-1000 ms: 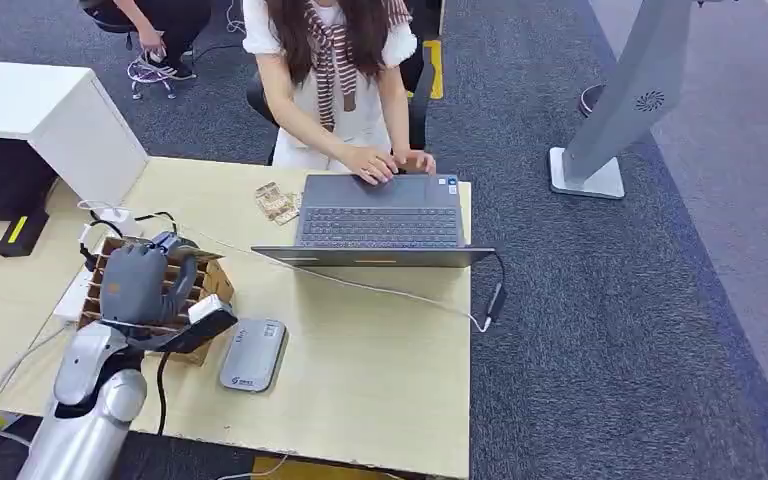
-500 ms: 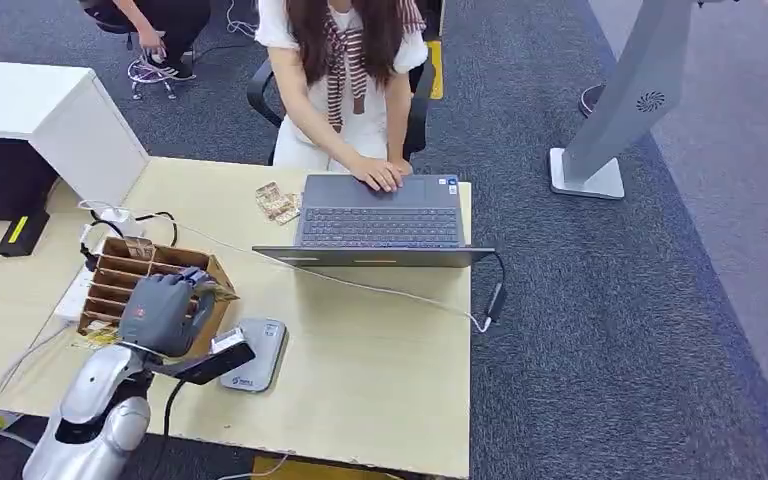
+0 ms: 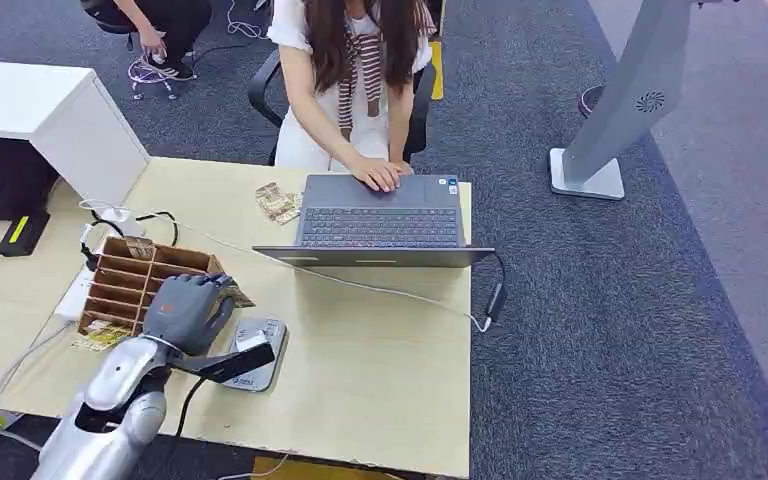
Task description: Pass the card to the sensor for recognition and then transmit it.
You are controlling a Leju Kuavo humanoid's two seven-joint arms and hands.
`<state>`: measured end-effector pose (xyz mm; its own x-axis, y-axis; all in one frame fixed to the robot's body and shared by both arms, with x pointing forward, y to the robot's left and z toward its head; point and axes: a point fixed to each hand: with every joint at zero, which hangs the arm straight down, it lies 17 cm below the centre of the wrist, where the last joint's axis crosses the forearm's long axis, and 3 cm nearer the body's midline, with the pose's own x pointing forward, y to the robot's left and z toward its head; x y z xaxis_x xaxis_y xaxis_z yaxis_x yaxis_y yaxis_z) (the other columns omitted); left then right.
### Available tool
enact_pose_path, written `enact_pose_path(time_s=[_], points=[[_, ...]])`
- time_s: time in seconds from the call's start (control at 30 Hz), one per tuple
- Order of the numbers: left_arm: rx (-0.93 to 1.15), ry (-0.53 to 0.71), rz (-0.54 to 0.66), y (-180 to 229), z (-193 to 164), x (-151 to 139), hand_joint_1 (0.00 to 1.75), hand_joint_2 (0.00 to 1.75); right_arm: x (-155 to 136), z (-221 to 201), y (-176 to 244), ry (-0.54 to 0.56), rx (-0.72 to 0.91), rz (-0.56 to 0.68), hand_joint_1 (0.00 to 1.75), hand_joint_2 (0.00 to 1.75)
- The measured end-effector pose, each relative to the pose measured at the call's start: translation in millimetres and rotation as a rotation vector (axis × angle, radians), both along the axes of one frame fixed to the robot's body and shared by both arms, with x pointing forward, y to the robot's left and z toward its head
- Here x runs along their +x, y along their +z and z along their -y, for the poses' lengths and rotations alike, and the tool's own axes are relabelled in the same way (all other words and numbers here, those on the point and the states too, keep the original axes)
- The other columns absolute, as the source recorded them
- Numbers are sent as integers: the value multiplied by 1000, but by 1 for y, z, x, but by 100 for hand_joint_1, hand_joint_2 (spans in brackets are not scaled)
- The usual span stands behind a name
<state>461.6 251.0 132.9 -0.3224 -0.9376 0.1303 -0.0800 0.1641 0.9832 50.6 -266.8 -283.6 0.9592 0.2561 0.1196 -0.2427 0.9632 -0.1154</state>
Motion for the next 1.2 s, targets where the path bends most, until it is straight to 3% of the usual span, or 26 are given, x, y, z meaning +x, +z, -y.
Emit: enact_pose_path(time_s=[0.23, 0.5, 1.2], points=[[4, -34, -11, 0, 25, 8, 175, 175, 1, -2, 0, 2, 2, 2, 0, 175], [43, -80, -102, -35, 51, 4, 175, 175, 2, -5, 0, 3, 6, 3, 0, 175], [17, -79, -155, -61, 46, -13, 175, 175, 1, -4, 0, -15, 3, 2, 0, 175]])
